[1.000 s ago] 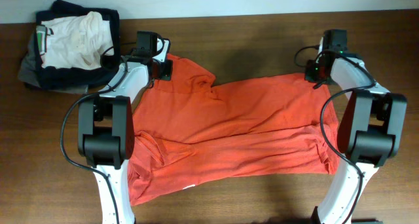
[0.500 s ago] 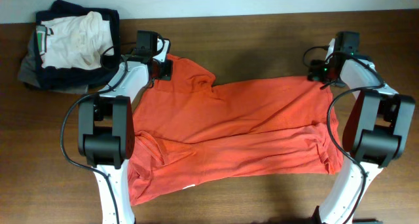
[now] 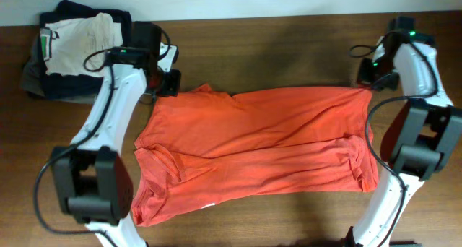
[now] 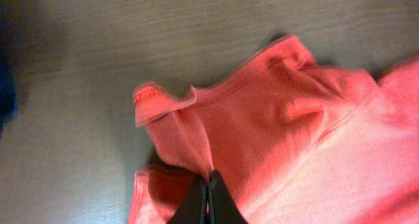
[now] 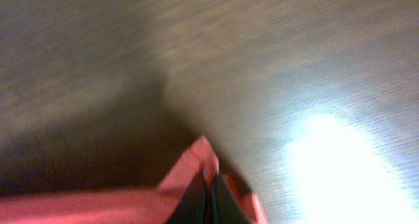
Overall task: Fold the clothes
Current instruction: 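Fold the top edge down toward the bottom with both grippers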
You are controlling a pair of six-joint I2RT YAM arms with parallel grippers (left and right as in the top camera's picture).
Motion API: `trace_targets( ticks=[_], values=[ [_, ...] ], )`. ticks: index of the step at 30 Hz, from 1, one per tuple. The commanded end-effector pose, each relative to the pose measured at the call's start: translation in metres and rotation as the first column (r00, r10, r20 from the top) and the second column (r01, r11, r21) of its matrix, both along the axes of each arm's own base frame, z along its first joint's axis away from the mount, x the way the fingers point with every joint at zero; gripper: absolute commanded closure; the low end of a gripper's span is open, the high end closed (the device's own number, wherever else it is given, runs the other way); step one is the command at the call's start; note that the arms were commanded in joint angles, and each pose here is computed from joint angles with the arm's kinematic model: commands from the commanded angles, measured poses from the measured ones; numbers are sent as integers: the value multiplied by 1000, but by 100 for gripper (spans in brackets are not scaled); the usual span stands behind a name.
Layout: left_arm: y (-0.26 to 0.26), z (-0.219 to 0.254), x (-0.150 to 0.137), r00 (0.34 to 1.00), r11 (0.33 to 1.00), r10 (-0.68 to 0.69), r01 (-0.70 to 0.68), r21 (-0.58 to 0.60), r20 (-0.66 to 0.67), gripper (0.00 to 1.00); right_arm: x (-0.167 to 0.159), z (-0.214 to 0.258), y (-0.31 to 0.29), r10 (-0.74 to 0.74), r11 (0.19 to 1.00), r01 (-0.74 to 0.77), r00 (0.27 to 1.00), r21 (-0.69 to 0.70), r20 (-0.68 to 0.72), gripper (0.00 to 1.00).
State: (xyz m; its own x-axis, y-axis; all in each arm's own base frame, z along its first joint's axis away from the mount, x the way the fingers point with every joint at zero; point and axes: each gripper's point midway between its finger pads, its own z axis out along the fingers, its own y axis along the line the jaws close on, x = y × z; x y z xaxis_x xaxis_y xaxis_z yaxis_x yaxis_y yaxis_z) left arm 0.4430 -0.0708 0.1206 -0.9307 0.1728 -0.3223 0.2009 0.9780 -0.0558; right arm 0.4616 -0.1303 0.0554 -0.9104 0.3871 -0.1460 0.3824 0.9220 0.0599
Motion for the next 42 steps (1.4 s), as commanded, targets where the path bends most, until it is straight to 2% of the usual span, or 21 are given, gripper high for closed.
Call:
trace_targets(
  ticks=[1, 3, 8, 10, 12, 14, 17, 21, 22, 23, 24, 27, 30, 31, 32, 33, 36, 37, 40, 41, 42],
  values=[
    [17, 48, -31, 998, 998, 65, -65, -20, 11, 99, -16, 40, -20, -113, 989, 113, 994, 94, -1, 96],
    [28, 69, -59, 996, 996, 89, -89, -15, -17, 99, -40, 66, -12, -141, 972, 144, 990, 185, -33, 96],
    [47, 65, -117, 965, 991, 135, -135, 16, -225, 99, -99, 91, 12, -109, 961, 158, 970, 225, -216, 96],
    [48, 64, -129, 949, 987, 160, -159, 26, -272, 99, -115, 95, 12, -110, 966, 166, 958, 198, -265, 96],
    [48, 58, -143, 929, 986, 167, -164, 37, -329, 99, -132, 111, -4, -179, 977, 204, 947, 68, -265, 96],
    [47, 36, -158, 899, 984, 178, -171, 53, -399, 99, -139, 123, -4, -187, 978, 204, 953, 48, -240, 96],
    [48, -7, -176, 859, 977, 210, -199, 73, -467, 99, -179, 100, 10, -164, 981, 191, 922, 43, -351, 96],
    [48, -44, -210, 800, 975, 219, -201, 95, -559, 99, -197, 54, 8, -194, 972, 232, 889, 43, -415, 95],
    [48, -51, -216, 791, 975, 220, -200, 98, -572, 73, -202, 47, 10, -190, 972, 232, 882, 47, -432, 21],
    [48, -52, -217, 787, 974, 223, -203, 100, -575, 13, -202, 46, 10, -190, 972, 232, 881, 47, -433, 1],
    [47, -52, -217, 788, 974, 222, -204, 97, -575, 1, -201, 46, 10, -190, 972, 232, 882, 46, -430, 1],
    [47, -53, -210, 803, 974, 221, -207, 89, -554, 1, -189, 43, 5, -200, 972, 231, 903, 37, -381, 1],
    [11, -54, -181, 867, 972, 123, -204, -117, -483, 3, -177, 37, 10, -197, 967, 239, 922, 89, -334, 1],
    [3, -55, -181, 876, 977, 89, -169, -129, -474, 11, -178, 34, 12, -196, 967, 239, 920, 92, -339, 1],
    [-8, -59, -183, 882, 983, 51, -127, -134, -468, 56, -181, 29, 18, -189, 962, 244, 917, 120, -350, 2],
    [-18, -67, -188, 884, 986, 20, -94, -137, -467, 84, -184, 20, 25, -184, 957, 250, 915, 148, -358, 27],
    [-30, -94, -202, 884, 986, -5, -72, -148, -468, 99, -190, -1, 42, -165, 944, 256, 913, 209, -372, 76],
    [-31, -100, -193, 894, 983, 24, -103, -151, -448, 99, -189, -3, 51, -138, 948, 232, 917, 219, -373, 83],
    [-27, -132, -195, 855, 984, 44, -126, -125, -517, 99, -179, -5, 70, -72, 964, 155, 933, 215, -353, 76],
    [-22, -144, -196, 840, 984, 62, -141, -107, -539, 99, -176, -5, 75, -53, 968, 133, 936, 211, -348, 64],
    [-15, -153, -193, 831, 980, 88, -170, -100, -550, 99, -174, -5, 77, -44, 970, 123, 938, 210, -343, 57]
  ],
)
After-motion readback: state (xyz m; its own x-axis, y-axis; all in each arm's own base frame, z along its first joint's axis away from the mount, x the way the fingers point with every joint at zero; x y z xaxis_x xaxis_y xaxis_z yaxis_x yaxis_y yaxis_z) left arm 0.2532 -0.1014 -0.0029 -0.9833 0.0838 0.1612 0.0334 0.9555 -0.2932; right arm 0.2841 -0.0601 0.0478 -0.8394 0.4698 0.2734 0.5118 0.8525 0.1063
